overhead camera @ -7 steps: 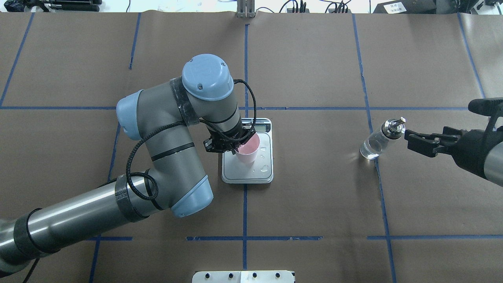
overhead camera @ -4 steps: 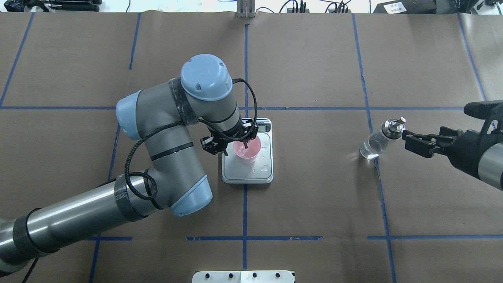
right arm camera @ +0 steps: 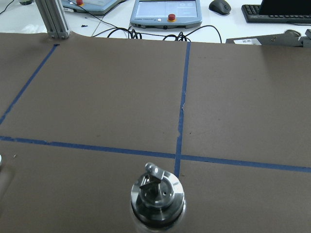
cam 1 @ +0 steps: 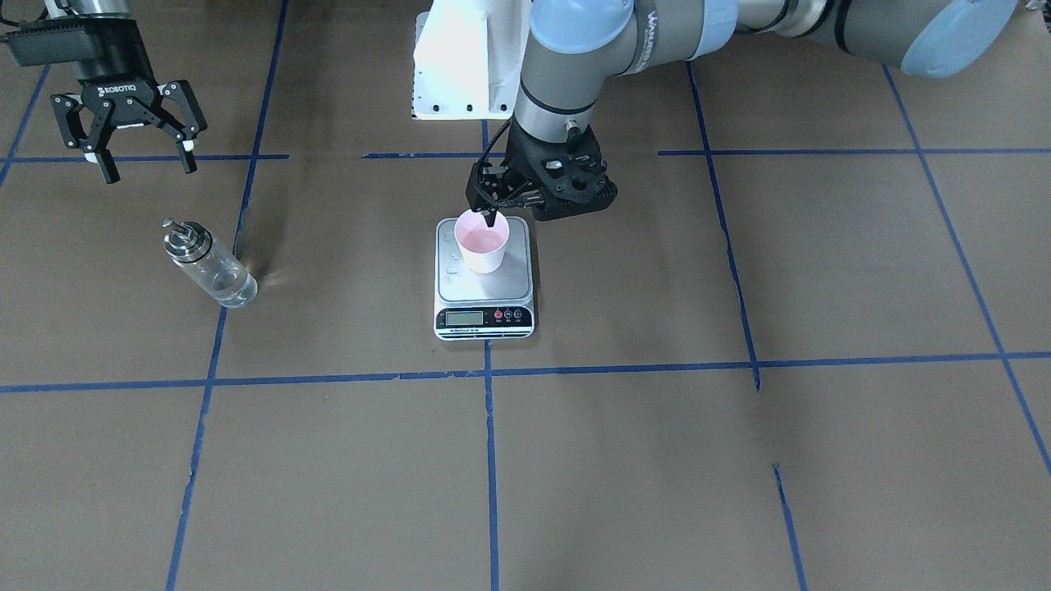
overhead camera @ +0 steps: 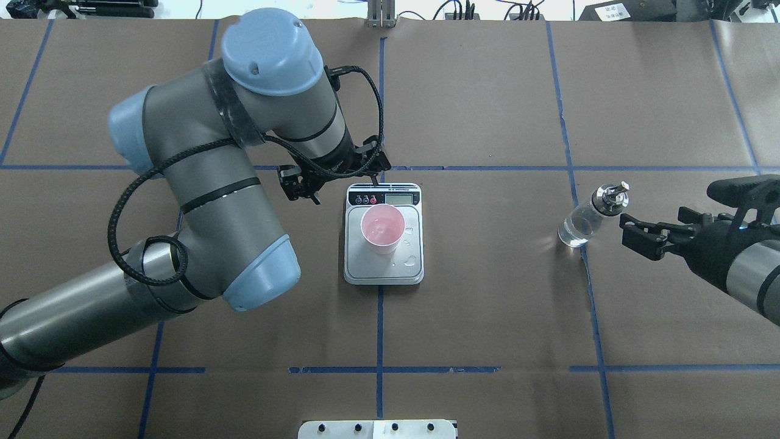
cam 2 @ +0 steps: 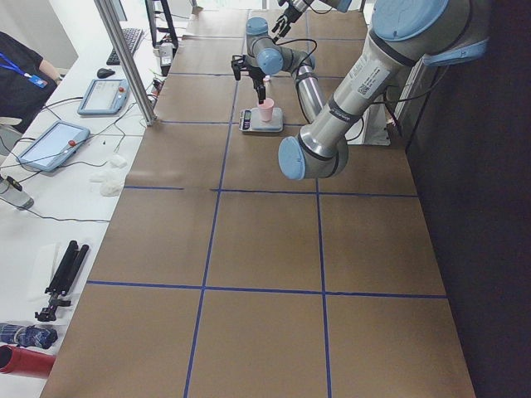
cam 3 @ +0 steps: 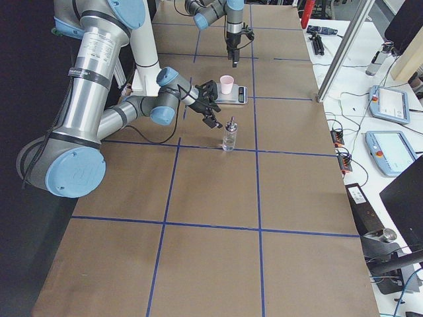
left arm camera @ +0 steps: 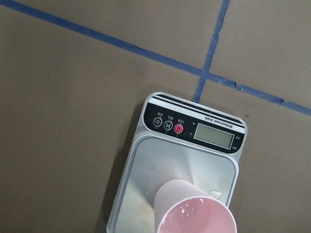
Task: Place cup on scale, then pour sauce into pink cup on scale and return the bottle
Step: 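Release the cup and lift the left gripper while the right closes on the bottle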
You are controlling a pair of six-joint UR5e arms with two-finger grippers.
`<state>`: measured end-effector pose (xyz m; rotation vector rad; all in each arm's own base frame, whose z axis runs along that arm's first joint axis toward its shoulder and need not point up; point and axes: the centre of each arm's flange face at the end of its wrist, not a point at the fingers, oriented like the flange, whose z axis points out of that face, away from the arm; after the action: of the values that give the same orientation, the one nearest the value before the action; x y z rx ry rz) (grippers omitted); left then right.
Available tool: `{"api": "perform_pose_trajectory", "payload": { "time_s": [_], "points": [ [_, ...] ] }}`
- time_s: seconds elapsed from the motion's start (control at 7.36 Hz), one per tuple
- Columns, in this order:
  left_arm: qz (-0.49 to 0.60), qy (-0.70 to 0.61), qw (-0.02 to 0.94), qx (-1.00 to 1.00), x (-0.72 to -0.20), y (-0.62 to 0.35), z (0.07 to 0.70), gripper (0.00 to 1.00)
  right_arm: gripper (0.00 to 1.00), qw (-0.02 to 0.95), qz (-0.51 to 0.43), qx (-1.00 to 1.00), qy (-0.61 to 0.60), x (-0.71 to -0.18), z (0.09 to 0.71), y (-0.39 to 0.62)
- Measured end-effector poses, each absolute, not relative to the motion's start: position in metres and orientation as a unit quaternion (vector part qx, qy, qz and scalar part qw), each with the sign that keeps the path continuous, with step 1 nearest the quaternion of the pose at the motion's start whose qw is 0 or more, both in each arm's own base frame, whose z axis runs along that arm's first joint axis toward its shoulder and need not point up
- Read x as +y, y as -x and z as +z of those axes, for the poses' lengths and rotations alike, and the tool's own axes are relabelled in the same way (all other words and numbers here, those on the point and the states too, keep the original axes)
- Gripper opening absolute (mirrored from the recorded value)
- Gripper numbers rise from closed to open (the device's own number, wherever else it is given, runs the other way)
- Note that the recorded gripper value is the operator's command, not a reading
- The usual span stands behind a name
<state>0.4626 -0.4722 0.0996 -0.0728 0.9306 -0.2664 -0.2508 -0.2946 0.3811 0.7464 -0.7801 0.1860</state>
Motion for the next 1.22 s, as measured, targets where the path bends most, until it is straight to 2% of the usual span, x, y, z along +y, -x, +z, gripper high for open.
{"api": "perform_pose_trajectory", "payload": {
  "time_s": [0.27,0.82,1.22],
  "points": [
    [-0.114,0.007,0.891,0.440,-0.489,-0.423,0.101,1.00,1.00,0.840,0.096,-0.372,-0.384,-0.281,0.407,0.278],
    [-0.095,-0.011,0.895,0.436,-0.466,-0.380,0.141,1.00,1.00,0.801,0.125,-0.374,-0.450,-0.269,0.475,0.315],
    [-0.061,-0.030,0.902,0.426,-0.452,-0.354,0.174,1.00,1.00,0.785,0.137,-0.360,-0.486,-0.264,0.484,0.350]
  ]
}}
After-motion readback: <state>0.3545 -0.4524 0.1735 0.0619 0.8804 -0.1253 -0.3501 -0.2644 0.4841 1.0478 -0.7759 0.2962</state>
